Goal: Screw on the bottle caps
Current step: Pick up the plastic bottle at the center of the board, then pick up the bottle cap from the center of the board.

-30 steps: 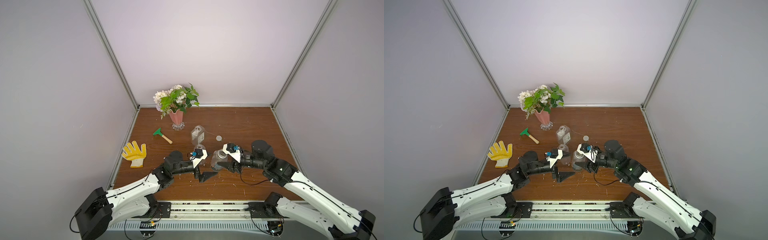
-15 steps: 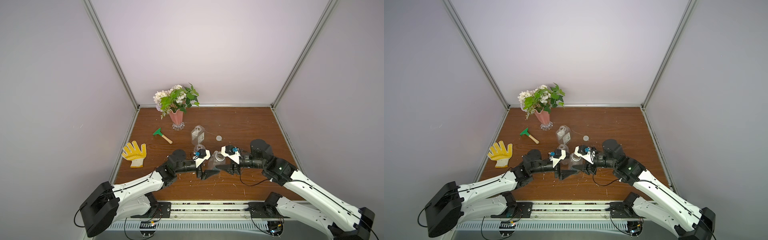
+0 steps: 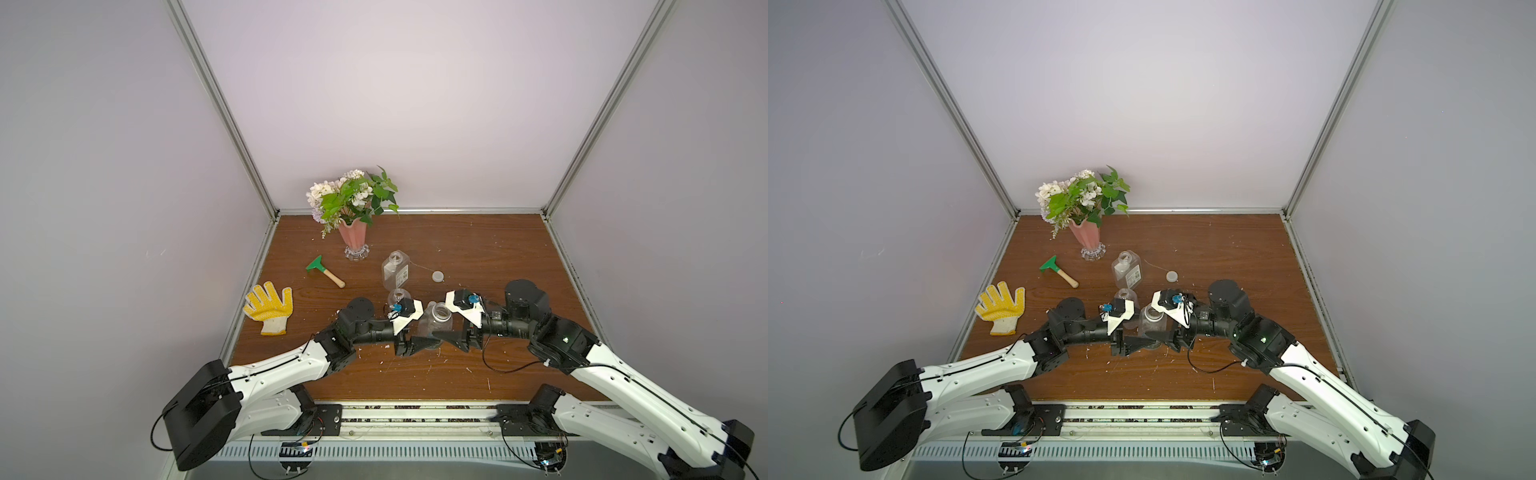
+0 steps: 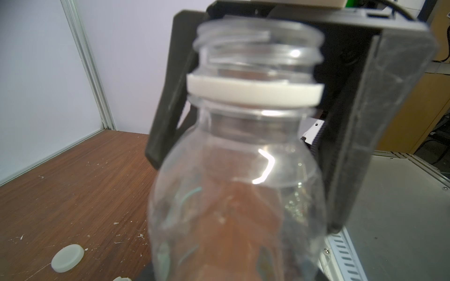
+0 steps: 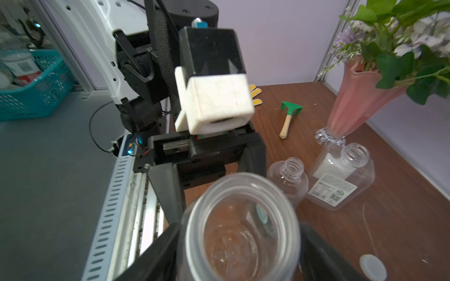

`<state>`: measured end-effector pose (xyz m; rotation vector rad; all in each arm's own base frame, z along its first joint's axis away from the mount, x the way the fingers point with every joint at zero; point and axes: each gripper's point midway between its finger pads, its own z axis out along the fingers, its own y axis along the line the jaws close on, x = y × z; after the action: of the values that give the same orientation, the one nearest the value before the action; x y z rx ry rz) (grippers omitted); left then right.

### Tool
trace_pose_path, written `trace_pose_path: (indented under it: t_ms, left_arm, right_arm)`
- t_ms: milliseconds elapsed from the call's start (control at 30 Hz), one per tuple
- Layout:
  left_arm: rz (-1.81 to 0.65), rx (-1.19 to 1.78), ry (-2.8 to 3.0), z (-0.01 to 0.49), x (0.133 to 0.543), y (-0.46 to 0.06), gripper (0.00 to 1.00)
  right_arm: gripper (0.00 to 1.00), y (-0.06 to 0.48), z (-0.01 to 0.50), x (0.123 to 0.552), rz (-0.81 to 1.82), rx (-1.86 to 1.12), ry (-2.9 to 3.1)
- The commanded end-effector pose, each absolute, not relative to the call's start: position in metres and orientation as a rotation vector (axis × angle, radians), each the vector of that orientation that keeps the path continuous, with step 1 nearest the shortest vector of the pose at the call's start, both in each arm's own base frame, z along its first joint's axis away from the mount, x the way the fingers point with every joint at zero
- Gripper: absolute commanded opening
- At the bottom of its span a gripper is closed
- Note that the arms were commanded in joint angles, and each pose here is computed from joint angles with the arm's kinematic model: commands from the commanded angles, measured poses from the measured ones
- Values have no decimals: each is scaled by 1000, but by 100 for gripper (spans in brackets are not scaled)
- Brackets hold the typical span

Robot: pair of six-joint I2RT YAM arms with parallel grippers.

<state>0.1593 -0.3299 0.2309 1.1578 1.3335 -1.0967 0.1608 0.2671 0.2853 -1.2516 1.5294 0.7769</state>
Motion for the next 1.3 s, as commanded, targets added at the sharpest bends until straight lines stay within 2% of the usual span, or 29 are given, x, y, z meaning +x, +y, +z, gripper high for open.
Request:
trace_pose_path:
  t_ms: [0,300,433,567,833,1267]
  left_arm:
    - [-1058,1078,1275,248,164,-325,60]
    - [-953,902,1270,263,176,-297,56]
    - [-937,852,1254,273,177,-289,54]
    - [-942,847,1242,280,174,-286,53]
    - [-960,869,1238,281,171,-288,54]
    - [-957,882,1247,277,172,-292,53]
  right_arm:
    - [87,256,313,172,713,-1125,1500]
    - [87,197,281,204,558,-644,1683]
    - [83,162,227,226,435,-367,1828]
    - [80,145,177,238,352,-227,1924]
    - [71,129,102,259,320,-89,2109]
    - [64,138,70,270,284,-149,2208]
